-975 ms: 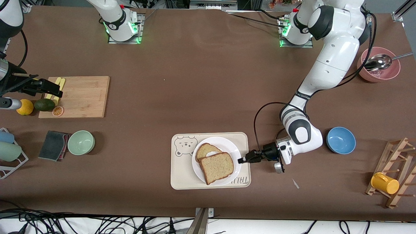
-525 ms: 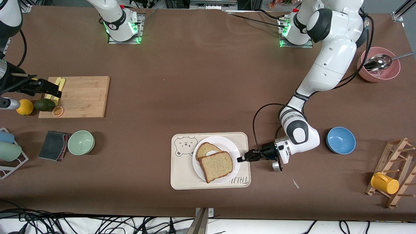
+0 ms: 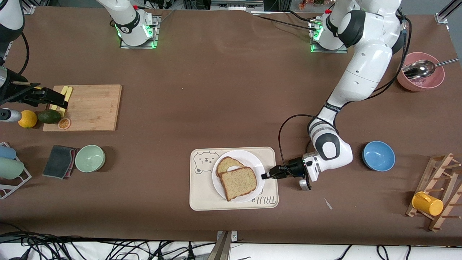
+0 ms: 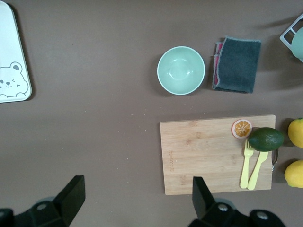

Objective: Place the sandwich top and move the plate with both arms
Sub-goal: 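Hold the plate on the tray with the left gripper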

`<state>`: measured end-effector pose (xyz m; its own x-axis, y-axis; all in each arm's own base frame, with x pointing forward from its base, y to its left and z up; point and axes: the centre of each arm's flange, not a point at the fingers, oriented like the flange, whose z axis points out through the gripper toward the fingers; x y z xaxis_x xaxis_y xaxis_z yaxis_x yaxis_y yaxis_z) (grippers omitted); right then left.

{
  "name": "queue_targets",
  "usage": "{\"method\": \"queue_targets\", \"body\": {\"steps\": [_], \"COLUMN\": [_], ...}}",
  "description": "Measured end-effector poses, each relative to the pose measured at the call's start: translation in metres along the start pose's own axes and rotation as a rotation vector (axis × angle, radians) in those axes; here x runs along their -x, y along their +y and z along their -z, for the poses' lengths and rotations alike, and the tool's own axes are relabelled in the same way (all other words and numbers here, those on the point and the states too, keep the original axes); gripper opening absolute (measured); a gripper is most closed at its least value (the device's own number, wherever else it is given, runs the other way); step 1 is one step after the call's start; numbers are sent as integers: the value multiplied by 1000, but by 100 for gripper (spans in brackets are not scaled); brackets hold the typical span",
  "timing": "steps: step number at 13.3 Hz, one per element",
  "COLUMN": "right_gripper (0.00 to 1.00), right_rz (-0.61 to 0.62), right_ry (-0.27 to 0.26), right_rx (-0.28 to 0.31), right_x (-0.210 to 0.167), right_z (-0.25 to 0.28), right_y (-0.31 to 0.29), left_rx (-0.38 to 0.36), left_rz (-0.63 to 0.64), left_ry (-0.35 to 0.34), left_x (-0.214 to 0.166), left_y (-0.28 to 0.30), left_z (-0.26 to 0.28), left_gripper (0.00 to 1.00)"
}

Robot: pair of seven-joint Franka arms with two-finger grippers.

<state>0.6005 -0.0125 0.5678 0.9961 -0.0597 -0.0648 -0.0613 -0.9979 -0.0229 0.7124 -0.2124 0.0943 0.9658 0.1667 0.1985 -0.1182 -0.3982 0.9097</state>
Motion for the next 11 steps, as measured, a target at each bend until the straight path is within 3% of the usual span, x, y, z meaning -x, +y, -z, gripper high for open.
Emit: {"method": "queue_targets", "body": {"steps": [7,9,11], "right_gripper": [100,100,100], "right_rz": [-1,-1,0], "right_ry": [-6,-2,1], "right_rx": [1,1,1], "right_x": [-4,-4,-4], "right_z": [-6,-5,-5], "right_y": [0,0,0], "left_rx": [-32,-37,-71], "left_rz": [4,0,-6], "left_ry": [-40,-47,-87], "left_x": [-3,-3,-4], "left_y": [5,6,11], "left_z": [-1,-3,-3], "left_gripper": [5,9,8]}}
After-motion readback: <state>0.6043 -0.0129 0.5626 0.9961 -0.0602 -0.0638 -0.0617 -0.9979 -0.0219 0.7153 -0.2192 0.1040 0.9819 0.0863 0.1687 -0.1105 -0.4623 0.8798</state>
